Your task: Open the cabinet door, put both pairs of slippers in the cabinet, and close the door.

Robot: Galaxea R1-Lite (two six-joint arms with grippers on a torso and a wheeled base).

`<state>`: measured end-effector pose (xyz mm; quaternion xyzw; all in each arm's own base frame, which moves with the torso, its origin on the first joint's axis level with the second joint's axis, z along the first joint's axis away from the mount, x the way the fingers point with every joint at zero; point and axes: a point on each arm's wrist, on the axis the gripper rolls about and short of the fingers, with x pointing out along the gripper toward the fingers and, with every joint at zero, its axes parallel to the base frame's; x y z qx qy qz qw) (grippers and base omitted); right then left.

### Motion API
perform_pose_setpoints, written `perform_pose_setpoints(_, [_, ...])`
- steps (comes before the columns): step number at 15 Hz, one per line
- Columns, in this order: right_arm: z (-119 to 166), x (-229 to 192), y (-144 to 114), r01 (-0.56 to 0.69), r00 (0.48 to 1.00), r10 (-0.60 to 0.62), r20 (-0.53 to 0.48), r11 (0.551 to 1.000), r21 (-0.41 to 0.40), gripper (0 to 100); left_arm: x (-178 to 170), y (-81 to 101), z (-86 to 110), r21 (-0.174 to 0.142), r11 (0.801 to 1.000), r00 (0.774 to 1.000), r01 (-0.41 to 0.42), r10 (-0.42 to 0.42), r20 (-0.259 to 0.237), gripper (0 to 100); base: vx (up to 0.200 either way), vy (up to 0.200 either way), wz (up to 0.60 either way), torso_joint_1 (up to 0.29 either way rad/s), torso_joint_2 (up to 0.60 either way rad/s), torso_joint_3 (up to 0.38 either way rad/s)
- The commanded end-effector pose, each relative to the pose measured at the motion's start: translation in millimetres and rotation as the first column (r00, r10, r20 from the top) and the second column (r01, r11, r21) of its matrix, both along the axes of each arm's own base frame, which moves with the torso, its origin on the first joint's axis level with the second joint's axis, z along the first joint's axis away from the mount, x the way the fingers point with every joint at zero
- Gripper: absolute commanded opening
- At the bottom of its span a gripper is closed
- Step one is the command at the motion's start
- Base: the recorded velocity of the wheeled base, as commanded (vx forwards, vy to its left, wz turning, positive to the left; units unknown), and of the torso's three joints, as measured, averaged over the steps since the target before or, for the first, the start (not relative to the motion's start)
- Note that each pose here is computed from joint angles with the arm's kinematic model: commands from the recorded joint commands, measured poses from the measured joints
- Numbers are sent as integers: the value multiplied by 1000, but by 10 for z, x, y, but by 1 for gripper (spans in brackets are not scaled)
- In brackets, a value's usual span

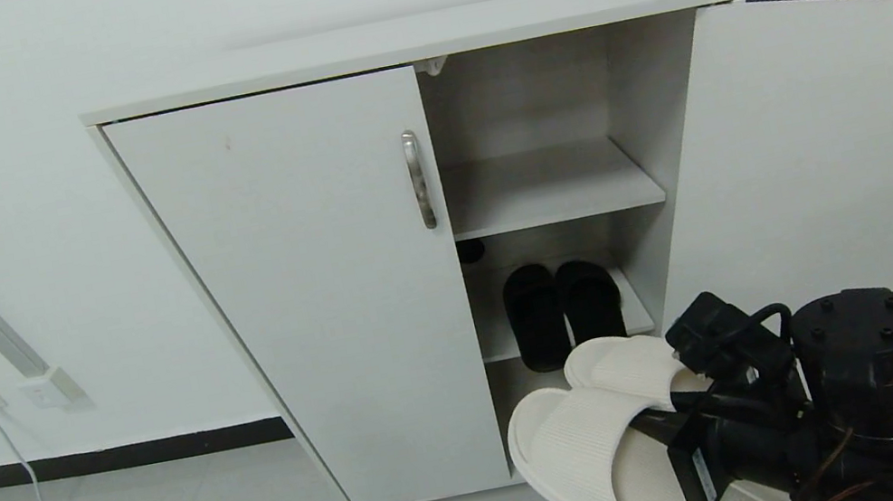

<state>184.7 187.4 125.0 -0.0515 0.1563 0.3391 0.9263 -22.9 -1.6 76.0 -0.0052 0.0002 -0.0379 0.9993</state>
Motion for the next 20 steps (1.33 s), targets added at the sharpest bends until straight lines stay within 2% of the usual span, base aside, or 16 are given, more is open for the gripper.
perform_pose_setpoints(1, [-8,-5,-4,-1,1000,1,-2,1000,-1,0,0,0,-1,0,1000,1000,1,-1,0,0,0,0,0,2,95,95])
perform_pose_setpoints(7, [-66,7,8,-9,1000,9,17,1000,-22,0,1,0,0,0,1000,1000,1,-1,-2,0,0,0,0,0,8,8])
perform_pose_setpoints(9, [-120,27,29,-9,1000,10,21,1000,-20,0,0,0,-1,0,1000,1000,-1,1,0,0,0,0,-600,0,5,2])
perform_pose_setpoints(15, [-135,135,182,2,996,-6,93,999,40,0,1,0,0,0,1000,1000,1,-1,-2,0,0,0,0,0,0,0])
perform_pose_setpoints(16, [-111,205,262,59,992,-65,111,997,50,0,0,0,-1,0,1000,1000,1,-1,0,0,0,0,0,0,0,0])
perform_pose_setpoints(18, [-93,434,584,286,945,-298,134,953,103,0,0,0,-1,0,1000,1000,1,-1,0,0,0,0,0,0,0,0])
perform_pose_setpoints(20, [-157,506,789,423,896,-428,119,904,64,0,0,0,-2,1,1000,1000,1,-1,-1,0,0,0,0,0,0,0])
